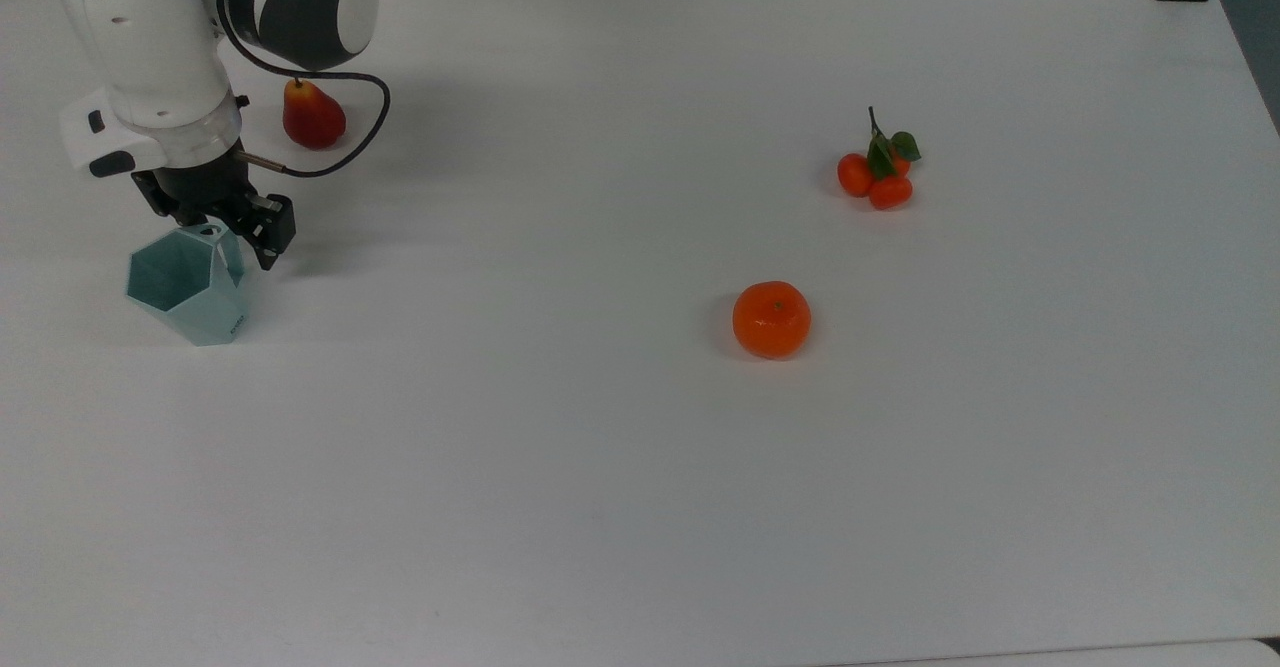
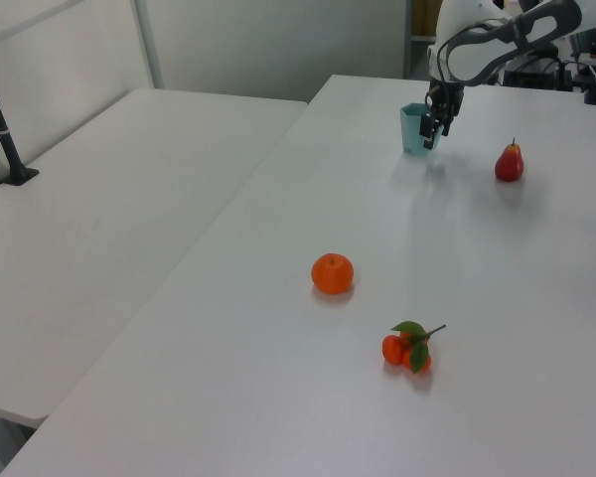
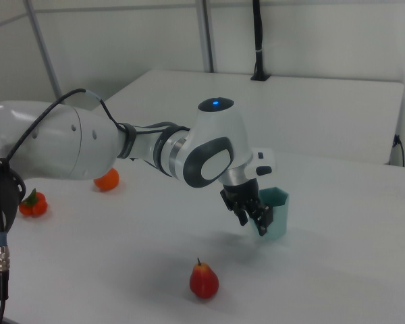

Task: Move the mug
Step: 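Close the gripper on the rim of the teal mug, then slide the mug across the table toward the tangerine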

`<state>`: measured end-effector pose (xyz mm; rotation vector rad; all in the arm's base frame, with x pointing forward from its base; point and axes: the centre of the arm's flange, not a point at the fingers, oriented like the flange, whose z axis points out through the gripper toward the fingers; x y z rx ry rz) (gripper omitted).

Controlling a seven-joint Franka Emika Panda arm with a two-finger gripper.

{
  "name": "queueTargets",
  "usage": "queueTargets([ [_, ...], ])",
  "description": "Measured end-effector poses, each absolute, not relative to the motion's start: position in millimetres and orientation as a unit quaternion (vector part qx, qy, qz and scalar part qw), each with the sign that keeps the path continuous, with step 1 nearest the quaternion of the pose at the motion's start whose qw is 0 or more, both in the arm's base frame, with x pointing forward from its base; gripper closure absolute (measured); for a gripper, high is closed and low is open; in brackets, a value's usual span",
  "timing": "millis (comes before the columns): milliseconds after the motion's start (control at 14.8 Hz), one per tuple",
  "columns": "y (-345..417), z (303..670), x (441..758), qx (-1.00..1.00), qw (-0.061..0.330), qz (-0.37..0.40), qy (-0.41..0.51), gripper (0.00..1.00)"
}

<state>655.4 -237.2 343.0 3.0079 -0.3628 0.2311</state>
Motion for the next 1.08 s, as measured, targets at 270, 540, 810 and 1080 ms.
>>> queueTargets([
  [270,-240.0,345.3,656.3,0.987,0.053,0.084,-0.123,0.76],
  [540,-230.9,348.1,660.1,0.988,0.052,0.087,-0.121,0.77],
  [810,-164.6,362.4,666.0,0.989,0.043,0.093,-0.106,0.77],
  [1080,-77.3,365.0,640.1,0.993,0.034,0.075,-0.08,0.77],
])
